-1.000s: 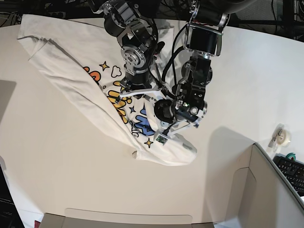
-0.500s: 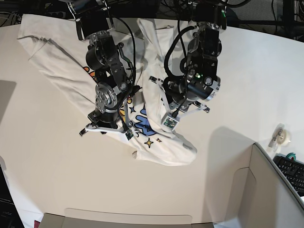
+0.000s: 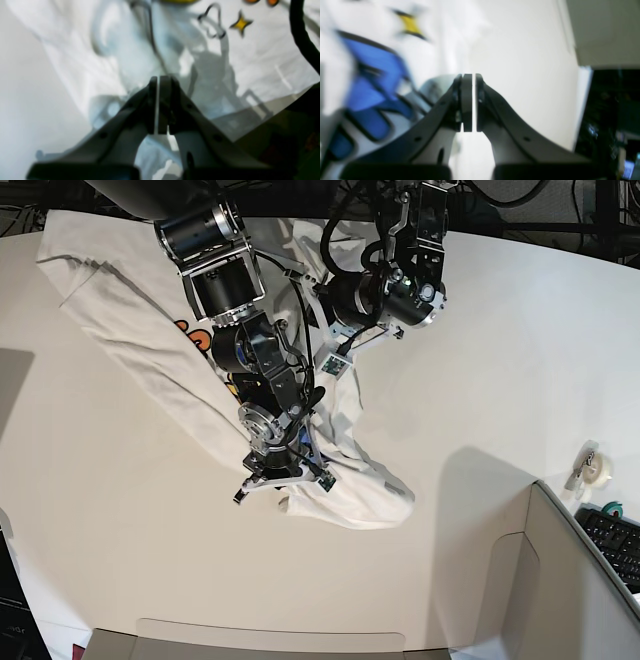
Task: Layout the t-shirt on the table in an organized manner, then fold the t-shirt properly
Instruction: 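Lift the shirt with both grippers and shake it open over the table, then lay the shirt down and drag its body flat with both grippers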
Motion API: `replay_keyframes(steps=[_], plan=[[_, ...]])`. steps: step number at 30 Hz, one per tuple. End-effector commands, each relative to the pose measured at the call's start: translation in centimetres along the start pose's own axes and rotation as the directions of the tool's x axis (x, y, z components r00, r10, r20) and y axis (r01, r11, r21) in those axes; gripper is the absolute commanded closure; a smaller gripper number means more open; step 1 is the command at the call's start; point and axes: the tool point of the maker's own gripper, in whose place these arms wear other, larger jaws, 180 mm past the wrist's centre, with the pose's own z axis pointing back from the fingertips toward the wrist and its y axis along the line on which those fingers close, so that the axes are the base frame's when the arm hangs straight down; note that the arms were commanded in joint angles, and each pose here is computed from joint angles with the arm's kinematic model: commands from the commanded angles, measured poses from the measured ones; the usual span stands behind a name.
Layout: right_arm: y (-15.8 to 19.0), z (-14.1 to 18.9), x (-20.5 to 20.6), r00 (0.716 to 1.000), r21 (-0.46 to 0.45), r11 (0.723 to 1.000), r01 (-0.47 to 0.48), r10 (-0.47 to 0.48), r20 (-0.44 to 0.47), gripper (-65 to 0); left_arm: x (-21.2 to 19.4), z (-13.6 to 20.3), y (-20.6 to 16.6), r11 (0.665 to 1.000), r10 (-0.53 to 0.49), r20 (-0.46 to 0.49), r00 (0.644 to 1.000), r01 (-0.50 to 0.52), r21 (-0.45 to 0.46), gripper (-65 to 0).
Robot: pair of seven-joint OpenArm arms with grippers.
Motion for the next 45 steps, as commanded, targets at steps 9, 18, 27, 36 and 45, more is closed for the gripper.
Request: replay_keyframes(steps=[9,18,27,36,45], plan=[[-2.8,-2.1,-4.3,0.992,-0.043,0.996,-0.074,0.069,-0.106,-2.0,-1.0,-0.6,5.0,0.996,-0.027,-0.017,0.999,0.028,0.088,-1.3],[-7.6,0.6,-13.1,0.956,-0.162,0.977,-0.135,0.086,-0.279,-2.0,1.6,-0.5,14.8,0.968,0.054,-0.004,0.999,-0.051,0.245,-1.3],[-4.2,7.0,-17.0,0.939,-0.172,0.976,-0.13,0.065,-0.338,-2.0,7.3,-2.4,20.3,0.957,0.091,0.054,0.994,-0.102,0.271,-1.5],[-0.2,12.7,-18.0,0.944,-0.134,0.989,-0.069,0.021,-0.328,-2.0,13.9,-3.4,22.0,0.956,0.034,0.11,0.993,-0.065,0.286,-1.6],[1.3,14.9,-14.4,0.966,-0.13,0.989,0.073,-0.102,-0.236,-2.2,20.2,-4.0,16.5,0.962,-0.081,0.193,0.978,0.026,0.272,-5.8]])
